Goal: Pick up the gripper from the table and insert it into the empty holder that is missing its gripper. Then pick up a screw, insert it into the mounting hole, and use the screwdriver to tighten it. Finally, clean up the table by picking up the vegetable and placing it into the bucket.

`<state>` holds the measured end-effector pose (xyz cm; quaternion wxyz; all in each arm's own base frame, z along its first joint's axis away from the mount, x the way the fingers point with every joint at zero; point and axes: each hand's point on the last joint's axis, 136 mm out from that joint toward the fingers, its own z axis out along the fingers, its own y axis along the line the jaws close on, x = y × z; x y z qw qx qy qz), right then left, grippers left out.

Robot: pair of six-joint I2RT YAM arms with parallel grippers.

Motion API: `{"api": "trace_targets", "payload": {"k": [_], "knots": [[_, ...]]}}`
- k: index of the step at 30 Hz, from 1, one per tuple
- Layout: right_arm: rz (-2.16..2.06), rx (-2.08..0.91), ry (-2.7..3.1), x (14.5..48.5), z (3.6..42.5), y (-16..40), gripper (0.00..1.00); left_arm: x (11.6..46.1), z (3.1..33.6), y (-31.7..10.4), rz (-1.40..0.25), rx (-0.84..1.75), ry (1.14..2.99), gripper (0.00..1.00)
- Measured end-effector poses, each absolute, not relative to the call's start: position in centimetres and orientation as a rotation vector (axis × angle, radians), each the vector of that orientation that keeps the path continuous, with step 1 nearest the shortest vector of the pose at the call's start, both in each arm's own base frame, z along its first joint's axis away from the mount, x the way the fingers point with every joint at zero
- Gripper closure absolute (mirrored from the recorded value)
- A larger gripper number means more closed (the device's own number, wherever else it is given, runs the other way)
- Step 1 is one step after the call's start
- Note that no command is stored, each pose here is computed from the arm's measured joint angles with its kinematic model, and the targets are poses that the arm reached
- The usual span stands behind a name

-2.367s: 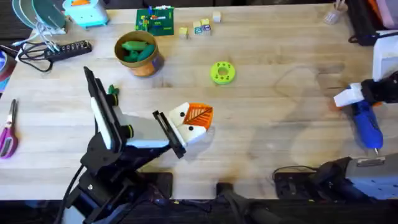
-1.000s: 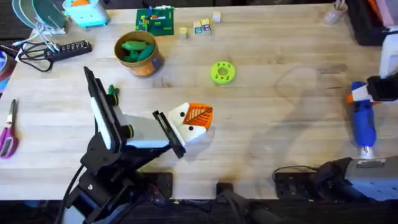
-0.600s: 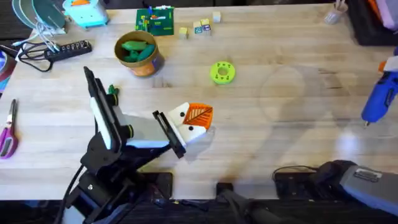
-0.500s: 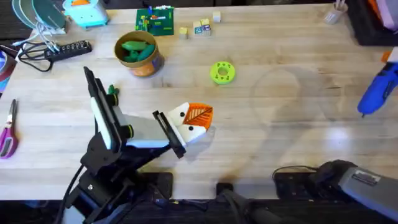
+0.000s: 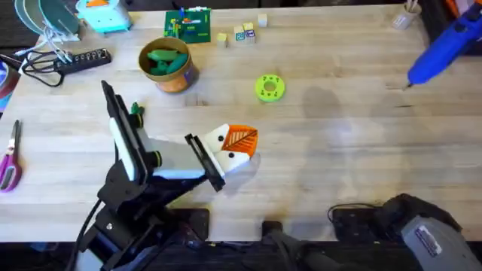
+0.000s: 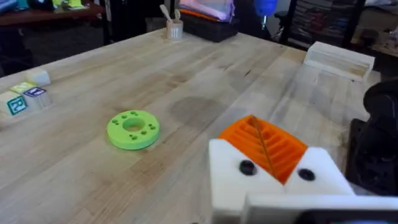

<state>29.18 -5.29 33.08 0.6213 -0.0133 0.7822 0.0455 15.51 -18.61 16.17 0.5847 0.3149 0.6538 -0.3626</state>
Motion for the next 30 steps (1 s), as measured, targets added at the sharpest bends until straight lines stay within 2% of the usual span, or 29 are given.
{"api": "trace_targets", "payload": {"k": [19,30], "knots": [[0.804,-0.671,1.290,23.1,39.9,18.2,0.978,15.5,16.2,-18.6,-0.846,0.735,1.525,0.995],[1.052,-0.885,1.128,19.7,39.9,27.0,0.978,15.5,16.2,-18.6,-0.846,0.735,1.525,0.995]]}}
